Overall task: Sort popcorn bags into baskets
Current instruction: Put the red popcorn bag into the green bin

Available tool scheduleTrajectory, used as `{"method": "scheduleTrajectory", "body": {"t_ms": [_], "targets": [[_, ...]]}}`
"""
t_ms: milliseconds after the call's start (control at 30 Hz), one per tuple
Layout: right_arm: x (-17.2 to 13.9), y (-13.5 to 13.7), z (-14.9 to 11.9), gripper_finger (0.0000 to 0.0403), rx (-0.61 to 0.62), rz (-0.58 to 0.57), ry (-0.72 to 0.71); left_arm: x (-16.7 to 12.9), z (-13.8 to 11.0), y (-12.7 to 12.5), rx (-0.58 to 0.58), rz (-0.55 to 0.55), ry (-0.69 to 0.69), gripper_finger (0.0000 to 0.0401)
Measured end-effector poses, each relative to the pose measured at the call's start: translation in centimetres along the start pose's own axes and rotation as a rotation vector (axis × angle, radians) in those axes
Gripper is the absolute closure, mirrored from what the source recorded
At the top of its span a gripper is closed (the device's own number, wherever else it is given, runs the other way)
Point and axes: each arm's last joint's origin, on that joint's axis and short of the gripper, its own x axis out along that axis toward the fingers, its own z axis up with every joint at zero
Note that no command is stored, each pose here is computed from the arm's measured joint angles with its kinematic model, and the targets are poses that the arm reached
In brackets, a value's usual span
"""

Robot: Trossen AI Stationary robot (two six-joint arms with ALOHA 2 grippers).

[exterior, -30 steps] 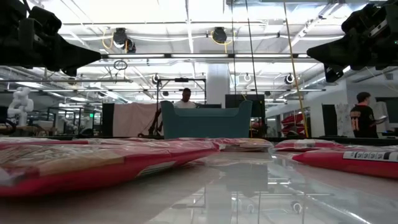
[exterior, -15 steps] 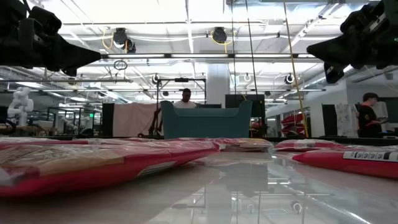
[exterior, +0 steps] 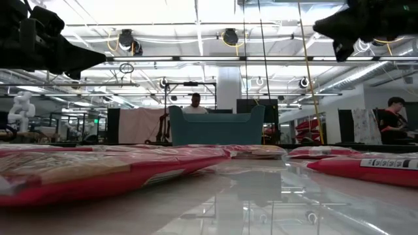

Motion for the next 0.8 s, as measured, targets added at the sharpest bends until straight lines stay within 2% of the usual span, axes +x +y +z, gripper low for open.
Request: {"method": "scheduleTrajectory", "body": {"t_ms": [200,433,600,800], "targets": [[2.7,1.8,3.7,0.0360,-0.034,-0.158,0.233,0.0,0.0,0.0,0.000,0.000,0.000,0.0370],[5.6,3.9,6.7,0.0326,-0.031,-0.232,0.481,0.0,0.0,0.0,0.000,0.000,0.000,0.0370],[7.4,5.4,6.2,0.0300,-0.037,-0.260,0.668,0.0,0.1,0.0,0.000,0.001,-0.007,0.0370],[8.1,7.2,3.2,0.0271,-0.115,-0.296,0.933,0.0,0.1,0.0,0.000,0.001,-0.008,0.0370]]}}
